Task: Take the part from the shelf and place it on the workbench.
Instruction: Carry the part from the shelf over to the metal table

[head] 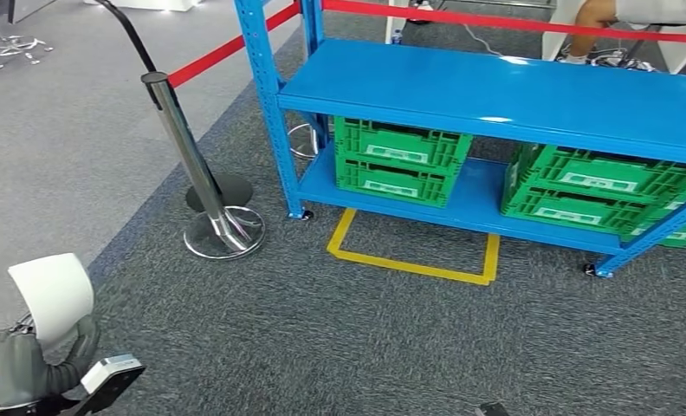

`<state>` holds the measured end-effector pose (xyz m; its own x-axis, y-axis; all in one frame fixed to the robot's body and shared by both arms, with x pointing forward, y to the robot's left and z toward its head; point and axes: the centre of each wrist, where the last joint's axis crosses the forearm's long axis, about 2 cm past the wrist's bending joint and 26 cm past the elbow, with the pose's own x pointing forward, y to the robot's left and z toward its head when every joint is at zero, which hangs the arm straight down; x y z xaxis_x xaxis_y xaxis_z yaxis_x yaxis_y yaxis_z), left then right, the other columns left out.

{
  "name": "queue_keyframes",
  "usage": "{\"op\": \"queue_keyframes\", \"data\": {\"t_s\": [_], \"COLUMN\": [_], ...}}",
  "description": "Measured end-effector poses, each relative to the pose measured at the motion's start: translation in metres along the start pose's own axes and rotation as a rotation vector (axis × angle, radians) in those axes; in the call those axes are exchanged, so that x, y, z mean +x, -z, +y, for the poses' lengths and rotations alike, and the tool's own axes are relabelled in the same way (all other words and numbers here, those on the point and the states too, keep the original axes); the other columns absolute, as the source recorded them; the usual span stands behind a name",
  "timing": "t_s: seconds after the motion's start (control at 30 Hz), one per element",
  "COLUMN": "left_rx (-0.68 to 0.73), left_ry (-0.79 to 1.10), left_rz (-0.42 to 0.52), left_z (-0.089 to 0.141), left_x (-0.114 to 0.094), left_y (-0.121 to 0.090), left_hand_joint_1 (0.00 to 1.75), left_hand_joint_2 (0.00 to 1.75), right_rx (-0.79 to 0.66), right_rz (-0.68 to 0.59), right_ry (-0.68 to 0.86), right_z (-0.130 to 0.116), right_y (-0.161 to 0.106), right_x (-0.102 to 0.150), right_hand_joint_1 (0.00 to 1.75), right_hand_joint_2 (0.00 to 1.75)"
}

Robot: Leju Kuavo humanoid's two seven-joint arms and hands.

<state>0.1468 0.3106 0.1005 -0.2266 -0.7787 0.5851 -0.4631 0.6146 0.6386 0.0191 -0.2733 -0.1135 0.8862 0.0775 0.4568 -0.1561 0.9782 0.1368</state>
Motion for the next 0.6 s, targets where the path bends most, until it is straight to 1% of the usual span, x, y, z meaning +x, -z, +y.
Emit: {"op": "queue_keyframes", "data": {"t_s": [0.6], "left_rx": [0.005], "left_ry": [0.019], "left_rz": [0.009], "left_z": [0.0026], "left_x": [0.0], "left_y": [-0.0022], "left_hand_joint_1": [1.75], "left_hand_joint_2": [1.75], "right_rx": [0.001], "right_rz": [-0.004], "right_ry": [0.002], "right_z": [0.0006], "right_y": [0.0008], "right_x": [0.0017], "right_hand_joint_1": [0.0], "right_hand_joint_2": [1.75]}}
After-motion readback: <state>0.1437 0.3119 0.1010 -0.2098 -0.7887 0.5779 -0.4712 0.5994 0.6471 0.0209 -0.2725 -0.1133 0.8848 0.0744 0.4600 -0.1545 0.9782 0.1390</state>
